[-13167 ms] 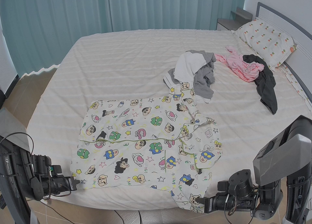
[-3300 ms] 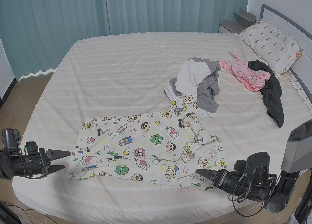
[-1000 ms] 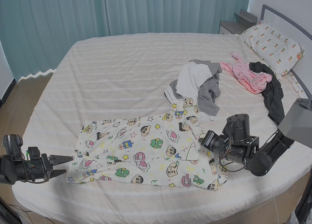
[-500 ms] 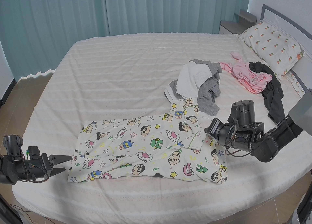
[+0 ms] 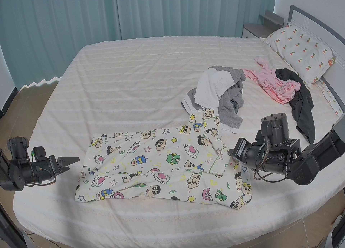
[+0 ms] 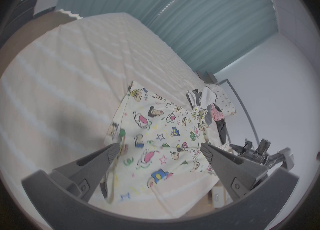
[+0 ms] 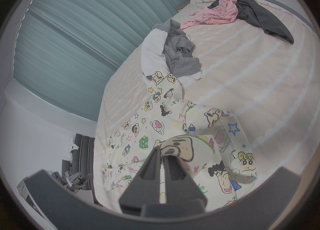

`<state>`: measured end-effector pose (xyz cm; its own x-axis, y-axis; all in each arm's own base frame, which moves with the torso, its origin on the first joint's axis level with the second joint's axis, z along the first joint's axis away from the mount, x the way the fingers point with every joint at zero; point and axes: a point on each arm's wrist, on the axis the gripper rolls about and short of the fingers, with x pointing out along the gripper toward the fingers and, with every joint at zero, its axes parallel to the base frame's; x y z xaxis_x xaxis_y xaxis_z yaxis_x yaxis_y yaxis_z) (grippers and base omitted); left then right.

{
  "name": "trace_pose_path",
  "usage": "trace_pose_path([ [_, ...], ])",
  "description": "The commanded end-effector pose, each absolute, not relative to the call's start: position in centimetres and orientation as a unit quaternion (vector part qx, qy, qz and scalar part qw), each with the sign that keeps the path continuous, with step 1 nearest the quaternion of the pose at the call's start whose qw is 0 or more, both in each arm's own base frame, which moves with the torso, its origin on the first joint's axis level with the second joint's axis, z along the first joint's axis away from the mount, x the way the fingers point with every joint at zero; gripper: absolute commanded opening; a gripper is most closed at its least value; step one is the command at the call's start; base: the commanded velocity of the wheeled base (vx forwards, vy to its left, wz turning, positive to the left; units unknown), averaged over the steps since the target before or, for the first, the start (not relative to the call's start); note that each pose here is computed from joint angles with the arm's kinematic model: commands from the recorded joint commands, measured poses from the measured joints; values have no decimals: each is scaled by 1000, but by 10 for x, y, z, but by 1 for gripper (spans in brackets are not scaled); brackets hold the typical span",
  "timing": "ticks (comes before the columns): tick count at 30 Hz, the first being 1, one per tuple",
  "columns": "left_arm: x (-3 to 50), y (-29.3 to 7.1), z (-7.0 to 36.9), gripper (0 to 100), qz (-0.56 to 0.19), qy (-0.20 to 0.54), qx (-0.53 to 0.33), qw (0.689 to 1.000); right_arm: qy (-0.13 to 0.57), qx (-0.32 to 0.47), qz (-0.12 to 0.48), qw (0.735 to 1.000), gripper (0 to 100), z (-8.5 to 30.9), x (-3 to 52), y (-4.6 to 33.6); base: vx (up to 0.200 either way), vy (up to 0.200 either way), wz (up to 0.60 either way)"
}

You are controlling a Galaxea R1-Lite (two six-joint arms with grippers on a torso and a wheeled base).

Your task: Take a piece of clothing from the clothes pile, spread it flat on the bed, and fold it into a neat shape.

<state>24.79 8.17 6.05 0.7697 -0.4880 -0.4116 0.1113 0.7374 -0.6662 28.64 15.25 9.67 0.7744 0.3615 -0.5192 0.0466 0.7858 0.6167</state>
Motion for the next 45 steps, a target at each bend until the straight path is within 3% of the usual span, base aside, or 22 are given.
trace_pose_path([
  [1,276,82,48,100,-191,296,-286,891,329,311,97,886,0,97,278,156,0,0,0],
  [12,302,65,43,100,-249,309,-202,895,324,309,104,888,0,103,272,157,0,0,0],
  [22,306,74,37,100,-216,352,-136,901,324,308,115,887,0,105,267,162,0,0,0],
  [37,311,62,14,100,-212,389,-130,887,327,308,112,887,0,103,268,162,0,0,0],
  [38,312,62,13,0,-212,390,-131,886,327,307,112,886,0,102,268,162,0,0,0],
  [45,313,65,15,0,-208,386,-131,889,327,307,112,886,0,102,268,162,0,0,0],
])
